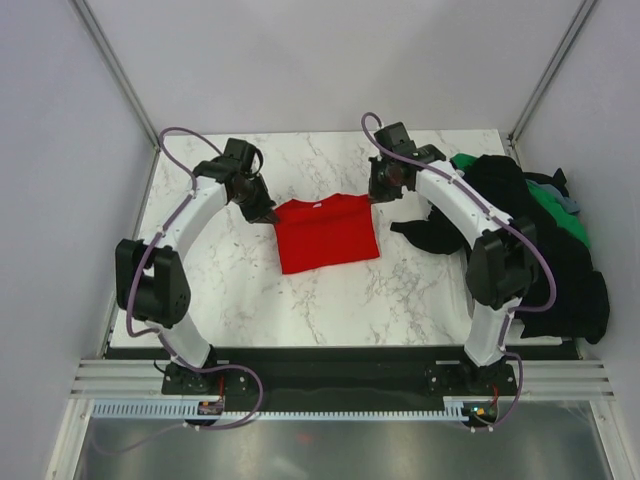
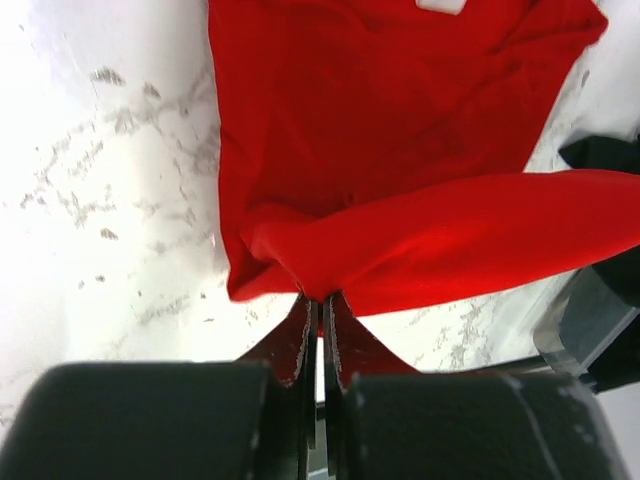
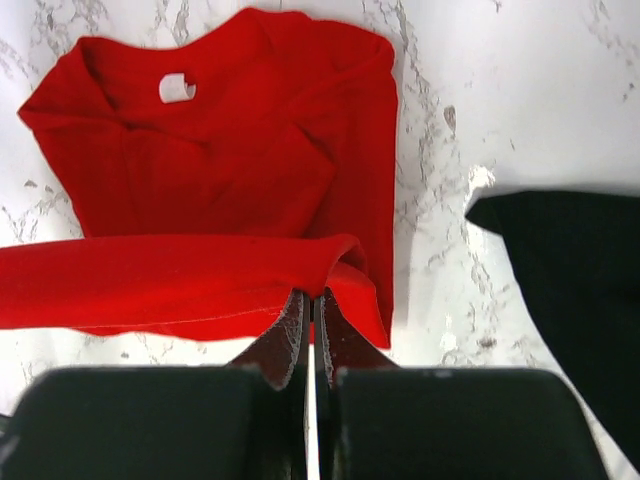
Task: Fold and stack the t-shirts
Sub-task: Fold the tshirt
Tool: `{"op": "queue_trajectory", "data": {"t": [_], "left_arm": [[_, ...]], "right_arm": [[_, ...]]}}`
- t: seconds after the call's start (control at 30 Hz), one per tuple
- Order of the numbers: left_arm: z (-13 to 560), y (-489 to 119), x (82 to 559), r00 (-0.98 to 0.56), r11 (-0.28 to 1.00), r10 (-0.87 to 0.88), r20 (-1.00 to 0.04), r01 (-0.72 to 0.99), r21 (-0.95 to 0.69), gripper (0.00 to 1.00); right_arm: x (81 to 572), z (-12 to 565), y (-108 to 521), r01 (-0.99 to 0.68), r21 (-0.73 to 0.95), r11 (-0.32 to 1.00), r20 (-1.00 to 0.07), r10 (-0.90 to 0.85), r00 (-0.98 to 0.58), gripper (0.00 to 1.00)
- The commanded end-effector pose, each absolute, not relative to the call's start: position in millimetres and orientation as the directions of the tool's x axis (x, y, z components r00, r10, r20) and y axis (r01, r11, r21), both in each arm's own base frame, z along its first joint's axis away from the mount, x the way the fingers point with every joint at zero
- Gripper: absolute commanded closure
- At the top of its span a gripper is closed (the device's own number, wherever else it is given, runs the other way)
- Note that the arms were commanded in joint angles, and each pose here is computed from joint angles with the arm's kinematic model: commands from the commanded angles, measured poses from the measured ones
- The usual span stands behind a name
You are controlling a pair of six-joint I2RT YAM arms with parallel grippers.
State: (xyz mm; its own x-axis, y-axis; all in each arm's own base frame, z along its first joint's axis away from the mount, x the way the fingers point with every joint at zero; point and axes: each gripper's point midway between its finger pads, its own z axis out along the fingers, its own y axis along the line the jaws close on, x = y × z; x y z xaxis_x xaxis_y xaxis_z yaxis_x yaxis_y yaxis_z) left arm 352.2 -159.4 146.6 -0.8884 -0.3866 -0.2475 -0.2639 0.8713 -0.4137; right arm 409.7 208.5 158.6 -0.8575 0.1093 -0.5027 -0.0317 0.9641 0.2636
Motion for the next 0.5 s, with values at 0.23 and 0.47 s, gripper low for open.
{"op": "queue_trajectory", "data": {"t": [0.23, 0.47], "left_arm": [[109.8, -148.8, 410.7, -0.910, 0.890, -0.347, -0.226, -0.244, -0.385, 0.98], [96.2, -149.1, 447.7, -0.908, 0.881, -0.356, -0.221, -0.247, -0.405, 0.98]], "right_arm": [[468.7, 141.3, 211.4, -0.047, 0.268, 0.962, -0.522, 0.104, -0.847, 1.00], [497.4, 115.6, 210.3, -0.022, 0.263, 0.965, -0.509, 0.120, -0.852, 1.00]]}}
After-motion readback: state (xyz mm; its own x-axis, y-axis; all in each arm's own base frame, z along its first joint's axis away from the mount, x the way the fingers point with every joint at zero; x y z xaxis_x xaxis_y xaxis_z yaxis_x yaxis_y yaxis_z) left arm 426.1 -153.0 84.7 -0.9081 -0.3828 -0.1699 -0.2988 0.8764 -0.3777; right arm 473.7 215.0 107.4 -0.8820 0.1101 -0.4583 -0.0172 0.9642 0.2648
